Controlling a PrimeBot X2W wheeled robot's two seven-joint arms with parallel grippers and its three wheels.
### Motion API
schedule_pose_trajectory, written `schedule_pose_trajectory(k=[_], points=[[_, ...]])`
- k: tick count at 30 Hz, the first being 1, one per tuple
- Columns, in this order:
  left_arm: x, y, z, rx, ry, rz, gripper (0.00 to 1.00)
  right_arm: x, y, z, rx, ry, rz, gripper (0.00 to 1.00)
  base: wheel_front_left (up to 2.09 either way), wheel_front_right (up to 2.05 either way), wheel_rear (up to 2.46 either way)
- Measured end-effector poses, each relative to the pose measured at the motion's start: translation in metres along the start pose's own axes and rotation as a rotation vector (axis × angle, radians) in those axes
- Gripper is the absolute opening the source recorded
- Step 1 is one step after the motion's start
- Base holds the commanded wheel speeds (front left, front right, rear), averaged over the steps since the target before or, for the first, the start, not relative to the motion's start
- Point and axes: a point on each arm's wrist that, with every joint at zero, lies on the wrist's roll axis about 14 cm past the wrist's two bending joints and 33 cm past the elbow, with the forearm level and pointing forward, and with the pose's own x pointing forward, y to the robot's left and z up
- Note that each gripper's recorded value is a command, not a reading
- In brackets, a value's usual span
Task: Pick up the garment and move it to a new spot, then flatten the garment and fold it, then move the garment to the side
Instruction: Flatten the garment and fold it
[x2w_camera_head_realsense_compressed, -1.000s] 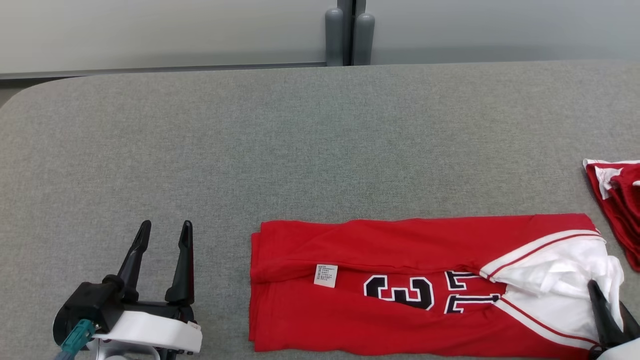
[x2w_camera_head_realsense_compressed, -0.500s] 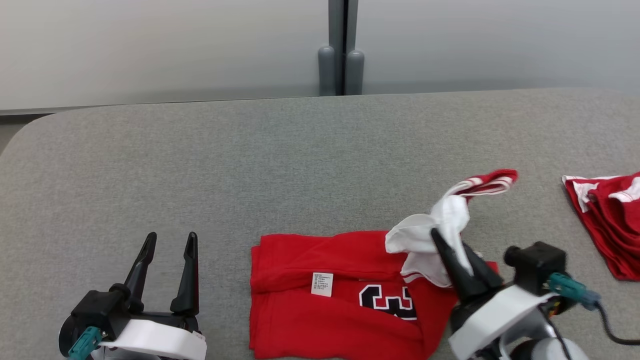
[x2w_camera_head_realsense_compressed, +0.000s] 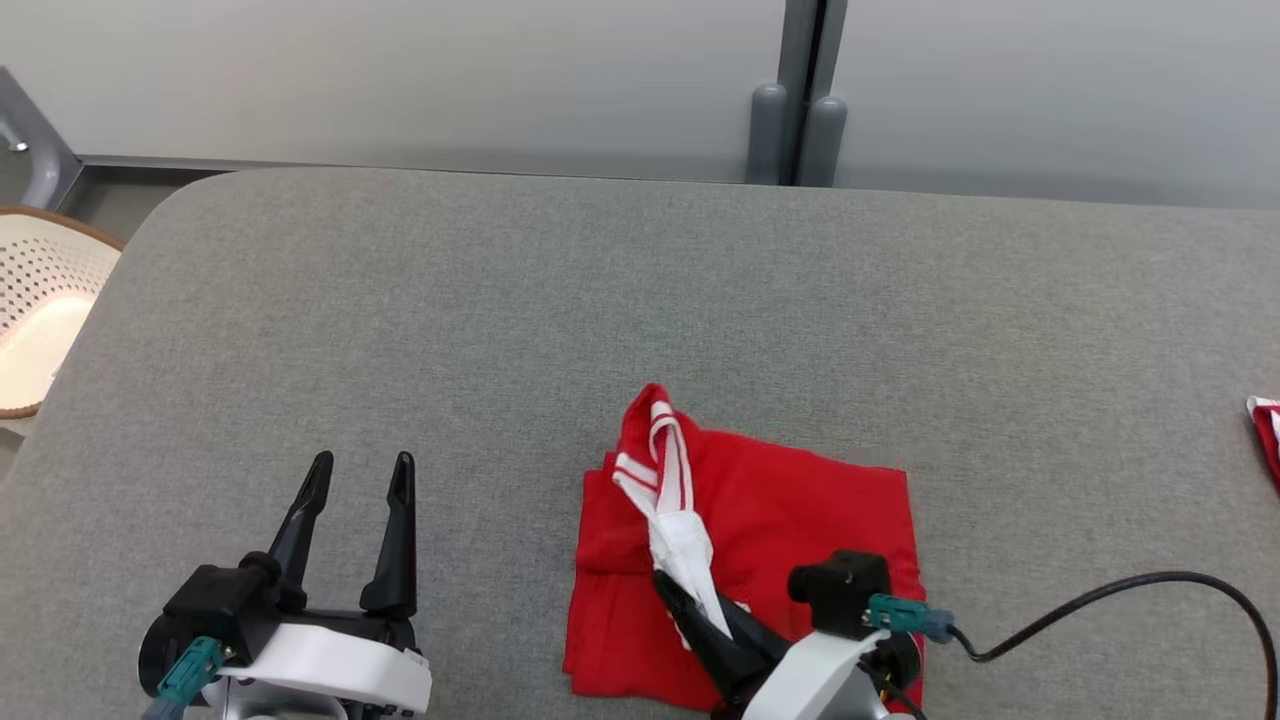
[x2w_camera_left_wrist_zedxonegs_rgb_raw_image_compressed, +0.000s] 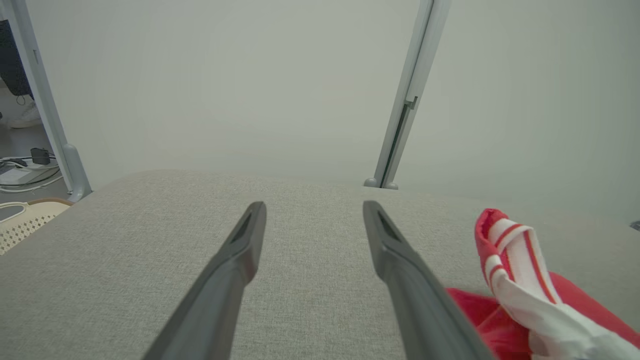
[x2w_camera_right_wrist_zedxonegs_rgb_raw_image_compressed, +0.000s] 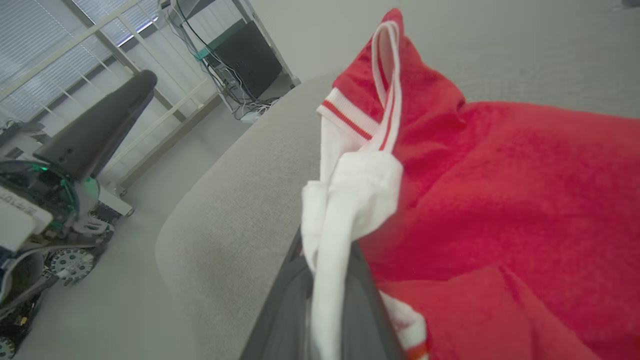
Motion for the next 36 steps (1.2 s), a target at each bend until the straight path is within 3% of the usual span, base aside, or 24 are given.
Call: schedule_pose_trajectory(k=[2,4,13,18,21,28,32,36], points=[[0.000,0.002,-0.002,0.000,0.005,0.008,1.00,0.005,0.005,-0.005,0.003,0.012,0.023,0.00,0.00,0.00,0.00],[0.001,0.003,-0.004,0.001,0.010,0.011,1.00,0.010,0.009,-0.003,0.003,0.000,0.046,1.00,0.00,0.00,0.00],[0.011,-0.007,-0.008,-0.008,0.016,-0.017,1.00,0.015,0.007,0.043,-0.076,-0.187,0.060,1.00,0.00,0.00,0.00],[0.016,-0.014,-0.009,-0.006,0.015,-0.042,1.00,-0.002,-0.032,0.088,-0.152,-0.340,-0.068,1.00,0.00,0.00,0.00],[0.019,-0.018,-0.006,-0.004,0.003,-0.056,1.00,-0.030,-0.068,0.108,-0.204,-0.405,-0.190,1.00,0.00,0.00,0.00],[0.014,-0.026,-0.006,-0.021,0.005,-0.092,1.00,-0.124,-0.137,0.113,-0.294,-0.444,-0.490,1.00,0.00,0.00,0.00],[0.010,-0.032,-0.009,-0.024,0.016,-0.112,1.00,-0.175,-0.153,0.108,-0.308,-0.447,-0.622,1.00,0.00,0.00,0.00],[0.004,-0.032,-0.011,-0.012,0.025,-0.119,1.00,-0.198,-0.146,0.107,-0.316,-0.448,-0.665,1.00,0.00,0.00,0.00]])
